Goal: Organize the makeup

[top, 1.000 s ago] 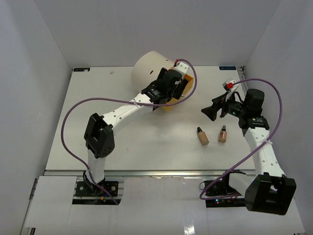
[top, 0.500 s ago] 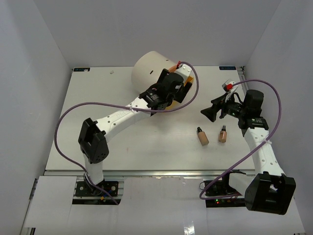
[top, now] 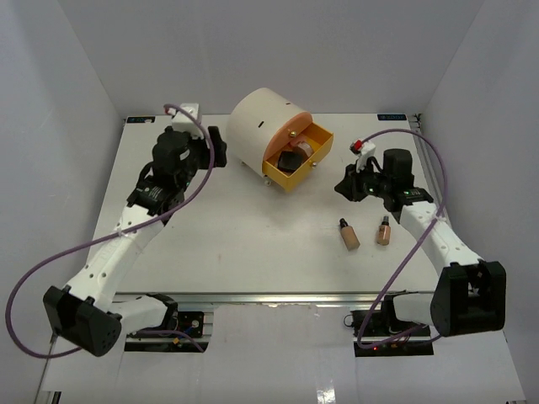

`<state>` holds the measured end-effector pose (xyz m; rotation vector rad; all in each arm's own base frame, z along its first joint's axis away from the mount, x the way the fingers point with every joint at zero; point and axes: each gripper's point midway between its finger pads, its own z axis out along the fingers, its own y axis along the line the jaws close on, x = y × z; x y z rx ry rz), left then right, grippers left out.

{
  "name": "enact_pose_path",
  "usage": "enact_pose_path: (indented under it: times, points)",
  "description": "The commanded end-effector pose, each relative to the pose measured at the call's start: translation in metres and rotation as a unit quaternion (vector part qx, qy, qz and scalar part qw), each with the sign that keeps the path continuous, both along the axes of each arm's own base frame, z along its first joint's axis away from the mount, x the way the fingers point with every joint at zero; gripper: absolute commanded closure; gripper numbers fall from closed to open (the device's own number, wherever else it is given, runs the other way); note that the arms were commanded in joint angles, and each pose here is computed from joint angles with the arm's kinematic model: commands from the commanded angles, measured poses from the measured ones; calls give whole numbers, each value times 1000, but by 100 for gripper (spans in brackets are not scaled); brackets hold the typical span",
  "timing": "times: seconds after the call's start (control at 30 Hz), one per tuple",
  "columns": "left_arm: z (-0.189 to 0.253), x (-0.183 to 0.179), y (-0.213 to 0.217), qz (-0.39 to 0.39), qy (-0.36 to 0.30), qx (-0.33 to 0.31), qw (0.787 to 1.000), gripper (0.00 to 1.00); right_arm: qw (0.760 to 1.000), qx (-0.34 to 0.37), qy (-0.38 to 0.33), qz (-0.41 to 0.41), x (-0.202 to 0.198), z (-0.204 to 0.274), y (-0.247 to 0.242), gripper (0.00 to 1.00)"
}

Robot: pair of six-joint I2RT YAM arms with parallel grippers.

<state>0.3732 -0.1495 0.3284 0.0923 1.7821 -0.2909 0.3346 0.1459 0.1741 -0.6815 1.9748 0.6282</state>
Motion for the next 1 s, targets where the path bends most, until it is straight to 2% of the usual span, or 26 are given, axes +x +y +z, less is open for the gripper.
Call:
enact_pose_path:
  times: [0.0, 0.07, 0.27, 0.4, 0.5, 0.57, 0.67, 0.8, 0.87, 0.97]
  points:
    - [-28, -23, 19, -7, 18, -61, 998, 15, 992, -40, 15, -120, 44, -2, -13, 87]
    - [-38, -29, 30, 6, 16, -70, 997, 14, 988, -25, 46, -144, 50, -11, -11, 92]
    - [-71, -47, 49, 36, 13, -66, 997, 9, 981, 40, 98, -162, 61, -23, 10, 92]
    - [-66, -49, 53, 43, 1, -68, 997, 9, 975, 70, 127, -170, 76, -24, 22, 92]
    - [-63, -43, 52, 39, -7, -75, 996, 4, 972, 83, 136, -173, 90, -22, 31, 92]
    - [-53, -28, 51, 30, -9, -90, 995, 4, 969, 85, 142, -184, 96, -25, 31, 92]
    - [-29, 2, 28, -32, -20, -111, 993, 2, 965, 80, 154, -195, 98, -37, 30, 92]
    - [-18, 73, -11, -118, 11, -112, 987, 2, 965, 80, 162, -192, 95, -46, 30, 92]
    - [5, 97, -22, -145, -10, -107, 984, 2, 966, 82, 161, -187, 93, -45, 32, 92]
    - [-19, 136, -35, -165, 23, -103, 981, 2, 967, 89, 164, -175, 90, -47, 35, 92]
